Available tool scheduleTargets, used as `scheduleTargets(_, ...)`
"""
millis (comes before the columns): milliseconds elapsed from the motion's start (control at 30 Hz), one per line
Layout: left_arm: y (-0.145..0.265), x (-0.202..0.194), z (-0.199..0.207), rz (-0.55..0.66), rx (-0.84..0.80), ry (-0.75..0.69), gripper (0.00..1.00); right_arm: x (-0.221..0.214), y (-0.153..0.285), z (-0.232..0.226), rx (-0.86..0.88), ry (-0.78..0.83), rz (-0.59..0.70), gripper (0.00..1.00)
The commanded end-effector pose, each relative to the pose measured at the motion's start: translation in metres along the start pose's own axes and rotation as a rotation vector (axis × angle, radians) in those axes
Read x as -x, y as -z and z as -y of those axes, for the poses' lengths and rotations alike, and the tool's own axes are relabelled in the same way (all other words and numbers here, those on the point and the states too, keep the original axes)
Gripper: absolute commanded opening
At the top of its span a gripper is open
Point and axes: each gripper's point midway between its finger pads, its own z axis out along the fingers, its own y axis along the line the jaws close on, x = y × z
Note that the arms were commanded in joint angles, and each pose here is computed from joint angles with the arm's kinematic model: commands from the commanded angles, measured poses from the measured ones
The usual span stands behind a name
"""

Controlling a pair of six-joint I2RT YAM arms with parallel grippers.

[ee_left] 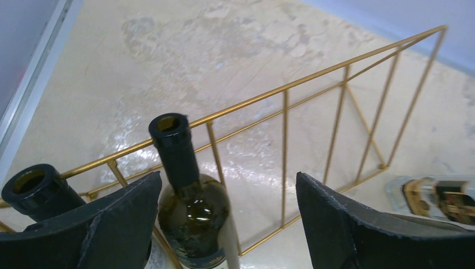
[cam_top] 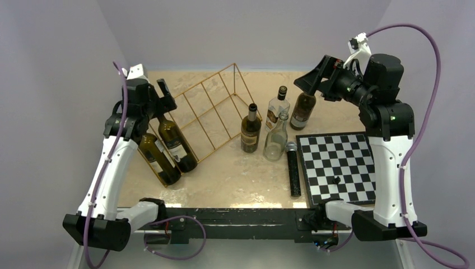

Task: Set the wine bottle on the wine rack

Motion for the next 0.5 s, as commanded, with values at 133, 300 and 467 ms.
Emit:
scheduleTargets(133, 0.051, 0.031, 0.065, 0.048, -0.39, -0.084, 0.95, 0.008, 0.001, -0.015, 0.064, 0.014, 0.004, 0.98)
scheduleTargets(300, 0.075, 0.005, 0.124, -0.076, -0.785, -0.2, 0.94, 0.0, 0.002, -0.032, 0.185, 0.034, -0.026, 0.98)
scheduleTargets(467, 0.102, -0.026, 0.17, -0.096, -1.025, -0.382, 0.96, -0.003, 0.002, -0.034, 0.206, 0.029, -0.03, 0.98)
